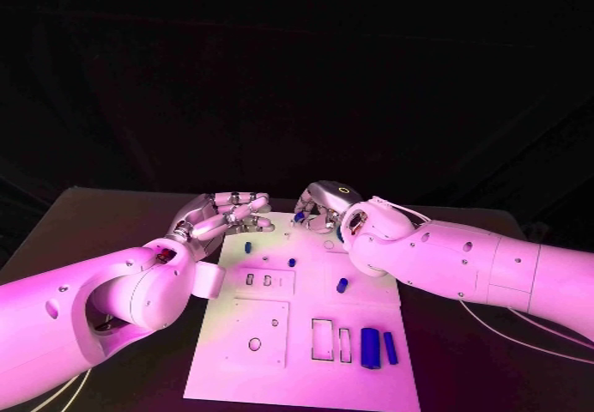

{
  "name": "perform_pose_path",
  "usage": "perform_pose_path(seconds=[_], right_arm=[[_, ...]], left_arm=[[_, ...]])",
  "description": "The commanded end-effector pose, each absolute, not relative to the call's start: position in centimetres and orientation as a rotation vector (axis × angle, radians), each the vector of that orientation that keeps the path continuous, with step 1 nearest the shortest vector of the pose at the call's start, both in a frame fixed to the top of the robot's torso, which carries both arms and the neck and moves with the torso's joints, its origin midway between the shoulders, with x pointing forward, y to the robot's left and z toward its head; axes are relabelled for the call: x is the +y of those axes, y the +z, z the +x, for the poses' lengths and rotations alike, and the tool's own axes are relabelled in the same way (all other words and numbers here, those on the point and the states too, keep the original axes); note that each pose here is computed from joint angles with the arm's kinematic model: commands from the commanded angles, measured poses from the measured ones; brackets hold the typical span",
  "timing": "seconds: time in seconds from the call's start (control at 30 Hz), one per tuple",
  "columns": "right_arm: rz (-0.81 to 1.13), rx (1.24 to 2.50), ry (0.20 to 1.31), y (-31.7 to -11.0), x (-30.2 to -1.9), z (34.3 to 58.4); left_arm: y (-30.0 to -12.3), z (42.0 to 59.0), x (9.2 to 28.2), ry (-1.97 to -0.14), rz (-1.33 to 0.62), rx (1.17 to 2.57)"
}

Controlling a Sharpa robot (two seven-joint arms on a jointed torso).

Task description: Assemble the parts on the task board

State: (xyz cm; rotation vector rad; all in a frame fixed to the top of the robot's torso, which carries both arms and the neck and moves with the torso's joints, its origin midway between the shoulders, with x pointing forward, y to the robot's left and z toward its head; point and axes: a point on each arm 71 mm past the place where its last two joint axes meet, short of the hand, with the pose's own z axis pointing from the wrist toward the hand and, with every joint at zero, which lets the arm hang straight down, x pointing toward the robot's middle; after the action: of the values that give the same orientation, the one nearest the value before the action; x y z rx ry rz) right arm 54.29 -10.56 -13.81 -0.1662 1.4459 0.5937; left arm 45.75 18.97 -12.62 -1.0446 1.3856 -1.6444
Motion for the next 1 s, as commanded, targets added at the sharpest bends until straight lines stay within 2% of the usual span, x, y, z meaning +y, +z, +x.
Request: perform_pose_path(seconds=[0.03,1.0], right_arm=[[-0.168,1.456,0.589,-14.1,-10.3,54.4],[-0.181,1.493,0.58,-14.8,-9.1,54.8]], left_arm=[[-12.4,45.7,18.7,-1.672,-1.023,1.382],[-12.4,45.9,18.7,-1.666,-1.026,1.385]])
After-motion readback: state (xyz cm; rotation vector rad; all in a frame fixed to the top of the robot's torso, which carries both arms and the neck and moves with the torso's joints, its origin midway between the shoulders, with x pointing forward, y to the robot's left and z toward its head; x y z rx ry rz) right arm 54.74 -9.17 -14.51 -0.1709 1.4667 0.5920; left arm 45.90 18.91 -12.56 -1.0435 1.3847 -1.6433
